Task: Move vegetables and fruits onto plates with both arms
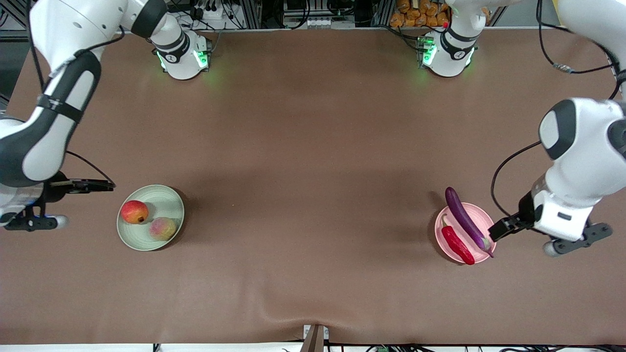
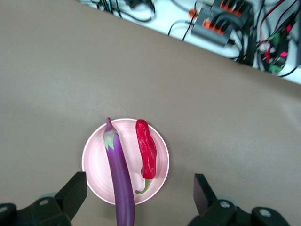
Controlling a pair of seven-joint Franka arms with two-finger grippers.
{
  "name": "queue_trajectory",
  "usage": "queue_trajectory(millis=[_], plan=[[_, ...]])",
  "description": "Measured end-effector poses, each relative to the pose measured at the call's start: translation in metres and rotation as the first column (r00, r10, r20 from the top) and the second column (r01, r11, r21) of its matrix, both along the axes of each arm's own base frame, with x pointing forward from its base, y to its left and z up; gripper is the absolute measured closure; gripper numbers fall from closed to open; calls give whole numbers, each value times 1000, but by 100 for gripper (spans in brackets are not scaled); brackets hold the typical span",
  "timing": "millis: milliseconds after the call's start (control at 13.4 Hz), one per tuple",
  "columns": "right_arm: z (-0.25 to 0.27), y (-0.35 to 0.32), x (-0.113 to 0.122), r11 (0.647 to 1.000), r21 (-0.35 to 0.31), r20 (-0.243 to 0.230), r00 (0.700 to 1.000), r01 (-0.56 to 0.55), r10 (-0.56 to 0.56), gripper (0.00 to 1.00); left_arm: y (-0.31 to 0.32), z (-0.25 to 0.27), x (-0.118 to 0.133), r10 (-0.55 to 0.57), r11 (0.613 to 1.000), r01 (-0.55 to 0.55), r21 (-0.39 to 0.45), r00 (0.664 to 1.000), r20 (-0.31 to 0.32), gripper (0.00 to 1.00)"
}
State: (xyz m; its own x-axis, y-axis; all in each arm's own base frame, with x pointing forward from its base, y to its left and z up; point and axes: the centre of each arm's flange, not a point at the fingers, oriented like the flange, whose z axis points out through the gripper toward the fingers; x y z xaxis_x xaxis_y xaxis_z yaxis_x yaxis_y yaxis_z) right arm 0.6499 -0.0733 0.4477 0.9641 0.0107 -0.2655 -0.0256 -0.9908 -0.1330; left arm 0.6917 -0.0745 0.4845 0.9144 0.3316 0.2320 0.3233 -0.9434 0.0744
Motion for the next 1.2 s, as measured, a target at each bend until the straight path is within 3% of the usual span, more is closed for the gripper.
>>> queue_trajectory(millis=[150,300,524,824,974,1198], plan=[[5,-13,-6,1000,11,-19,1000,9,-9,0,8,16,-5,11,1000,-11,7,1000,4,0],[12,-11,-7,1000,-3,-26,1000,14,-14,0,8,25,-17,12,1000,-11,21,999,-52,0],[41,-5,-19,1000,-8,-7,1000,29,-29,0,-18,76,-41,-77,996,78,33,997,-27,0],[102,-2,-76,1000,0,109,994,30,-30,0,-18,144,-102,-169,983,177,56,978,-122,0],[133,9,-107,998,-2,124,991,59,-58,0,-17,149,-121,-207,978,209,-9,963,-174,0],[168,15,-121,998,-7,136,989,63,-62,0,-9,154,-137,-219,976,218,-29,953,-211,0]])
